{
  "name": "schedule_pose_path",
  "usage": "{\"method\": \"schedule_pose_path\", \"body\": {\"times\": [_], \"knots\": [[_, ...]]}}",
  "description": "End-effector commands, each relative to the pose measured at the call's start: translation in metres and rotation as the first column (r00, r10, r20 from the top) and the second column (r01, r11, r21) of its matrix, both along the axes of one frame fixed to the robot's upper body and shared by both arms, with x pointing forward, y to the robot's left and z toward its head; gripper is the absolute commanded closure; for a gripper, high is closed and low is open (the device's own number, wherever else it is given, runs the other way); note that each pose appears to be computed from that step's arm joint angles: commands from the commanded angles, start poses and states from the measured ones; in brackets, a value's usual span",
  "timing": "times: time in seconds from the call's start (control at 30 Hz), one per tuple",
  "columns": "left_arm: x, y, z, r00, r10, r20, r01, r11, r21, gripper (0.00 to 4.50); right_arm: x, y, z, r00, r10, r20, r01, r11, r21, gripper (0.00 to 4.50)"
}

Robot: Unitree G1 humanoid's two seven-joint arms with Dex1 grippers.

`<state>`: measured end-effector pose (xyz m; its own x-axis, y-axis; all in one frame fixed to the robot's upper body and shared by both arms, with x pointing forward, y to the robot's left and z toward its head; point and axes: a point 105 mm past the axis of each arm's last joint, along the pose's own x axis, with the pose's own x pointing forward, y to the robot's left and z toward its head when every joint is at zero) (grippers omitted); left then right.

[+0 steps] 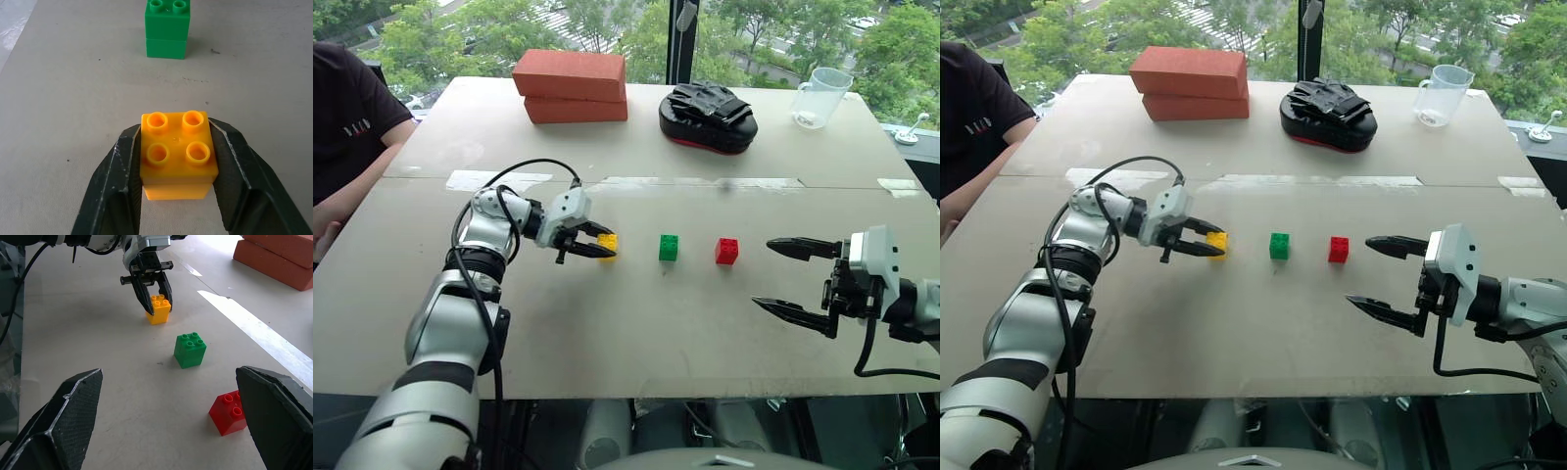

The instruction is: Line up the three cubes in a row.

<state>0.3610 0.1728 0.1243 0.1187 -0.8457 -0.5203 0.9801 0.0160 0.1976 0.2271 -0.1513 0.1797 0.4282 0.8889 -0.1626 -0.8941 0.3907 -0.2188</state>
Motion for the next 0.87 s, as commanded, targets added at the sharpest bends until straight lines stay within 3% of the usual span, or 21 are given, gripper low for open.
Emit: {"method": "schedule_pose_path", "body": {"times": [0.03, 0.1, 0.13, 0.27, 0.43, 0.53, 0.63, 0.77, 0.87], "knots": [[0.005, -0.002, 0.016, 0.998, -0.002, 0.059, 0.004, 1.0, -0.03, 0.96, -0.004, 0.0, 0.011, 0.999, 0.011, 0.044, -0.01, 1.0, -0.01, 0.0], [0.005, 0.0, 0.018, 0.997, 0.011, 0.073, -0.007, 0.999, -0.049, 0.12, -0.005, 0.0, 0.011, 0.999, 0.01, 0.041, -0.01, 1.0, -0.012, 0.0], [0.005, 0.003, 0.021, 0.996, 0.023, 0.084, -0.017, 0.997, -0.07, 0.05, -0.005, -0.001, 0.01, 0.999, 0.007, 0.04, -0.006, 1.0, -0.012, 0.0], [-0.005, 0.025, 0.032, 0.989, 0.118, 0.087, -0.102, 0.98, -0.171, 0.05, -0.003, -0.011, 0.004, 0.998, -0.05, 0.023, 0.05, 0.998, -0.024, 0.0], [-0.036, 0.046, 0.037, 0.942, 0.334, 0.034, -0.308, 0.901, -0.307, 0.05, -0.003, -0.033, -0.017, 0.986, -0.169, -0.006, 0.168, 0.983, -0.068, 0.0], [-0.077, 0.062, 0.021, 0.835, 0.549, -0.041, -0.522, 0.766, -0.374, 0.05, -0.006, -0.058, -0.033, 0.956, -0.292, -0.037, 0.289, 0.954, -0.074, 0.0], [-0.123, 0.073, -0.001, 0.705, 0.696, -0.136, -0.69, 0.629, -0.357, 0.05, -0.01, -0.083, -0.046, 0.908, -0.417, -0.035, 0.413, 0.907, -0.082, 0.0], [-0.15, 0.073, -0.015, 0.629, 0.756, -0.184, -0.762, 0.551, -0.341, 0.05, -0.014, -0.103, -0.062, 0.867, -0.496, -0.045, 0.489, 0.865, -0.118, 0.0], [-0.156, 0.071, -0.018, 0.595, 0.771, -0.226, -0.786, 0.501, -0.361, 0.05, -0.019, -0.109, -0.072, 0.857, -0.511, -0.07, 0.5, 0.856, -0.131, 0.0]]}}
